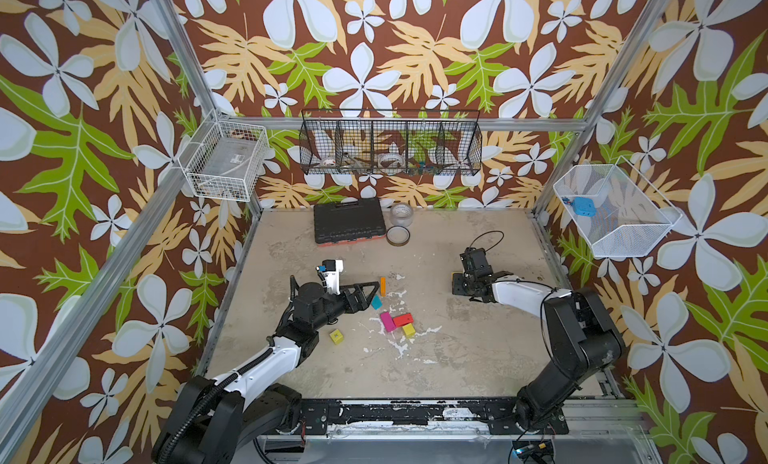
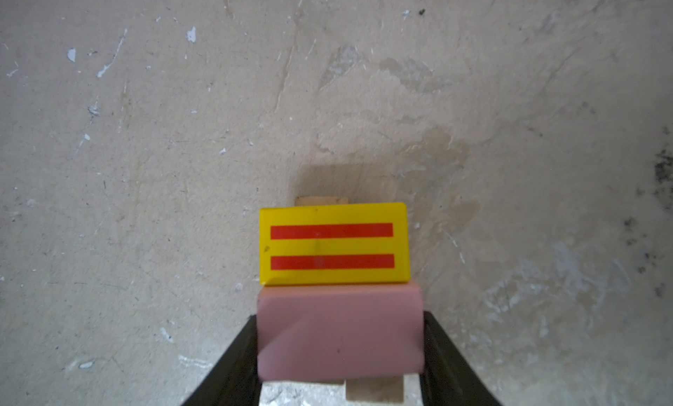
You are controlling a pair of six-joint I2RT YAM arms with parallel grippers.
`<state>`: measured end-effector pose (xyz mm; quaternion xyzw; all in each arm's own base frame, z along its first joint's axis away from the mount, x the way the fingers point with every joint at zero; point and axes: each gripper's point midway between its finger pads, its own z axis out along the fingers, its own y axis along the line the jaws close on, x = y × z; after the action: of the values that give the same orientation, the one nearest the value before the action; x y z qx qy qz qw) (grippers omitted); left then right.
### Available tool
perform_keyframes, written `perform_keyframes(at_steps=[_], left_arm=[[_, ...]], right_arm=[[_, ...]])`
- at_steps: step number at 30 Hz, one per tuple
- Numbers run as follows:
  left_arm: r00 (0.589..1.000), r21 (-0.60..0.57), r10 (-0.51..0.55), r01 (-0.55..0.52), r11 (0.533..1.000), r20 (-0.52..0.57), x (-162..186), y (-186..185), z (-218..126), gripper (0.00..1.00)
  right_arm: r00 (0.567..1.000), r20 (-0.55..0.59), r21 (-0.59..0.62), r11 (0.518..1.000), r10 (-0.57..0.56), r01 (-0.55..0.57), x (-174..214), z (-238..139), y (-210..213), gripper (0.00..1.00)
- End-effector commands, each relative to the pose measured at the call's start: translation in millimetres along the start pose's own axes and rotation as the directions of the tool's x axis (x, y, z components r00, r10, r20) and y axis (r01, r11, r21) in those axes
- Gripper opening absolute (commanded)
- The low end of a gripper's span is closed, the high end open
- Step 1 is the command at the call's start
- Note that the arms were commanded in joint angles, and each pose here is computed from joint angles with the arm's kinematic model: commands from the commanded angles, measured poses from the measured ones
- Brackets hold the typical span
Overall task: Build the wood block tower
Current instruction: 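Open the right gripper to release the pink block and raise it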
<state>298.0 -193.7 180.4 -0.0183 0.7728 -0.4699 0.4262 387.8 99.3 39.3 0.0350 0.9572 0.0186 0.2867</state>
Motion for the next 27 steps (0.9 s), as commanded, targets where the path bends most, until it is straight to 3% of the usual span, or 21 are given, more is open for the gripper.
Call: perform_keyframes(at_steps=[1,6,21,27], left_arm=[[1.000,0.023,0.011,-0.011,1.000,0.013,-5.2,-7.0,-0.1,1.00],[1.000,0.025,0.012,-0.012,1.000,0.012,-4.8,-7.4,0.0,1.00],[1.000,0.023,0.012,-0.012,1.000,0.012,-4.8,-7.0,0.1,1.00],[1.000,0.022,0.012,-0.012,1.000,0.009,-3.9,-6.3,0.4,1.00]], right_arm=[[0.999,-0.034,0.017,1.000,-0.009,0.009,7.3,1.1,-3.1,0.55],[0.999,-0.042,0.027,1.000,-0.010,0.012,8.8,2.6,-4.6,0.66],[0.999,-0.044,0.033,0.999,-0.010,0.011,7.6,2.2,-5.2,0.75],[1.000,-0.029,0.025,1.000,0.003,-0.002,3.5,-2.9,-4.0,0.84]])
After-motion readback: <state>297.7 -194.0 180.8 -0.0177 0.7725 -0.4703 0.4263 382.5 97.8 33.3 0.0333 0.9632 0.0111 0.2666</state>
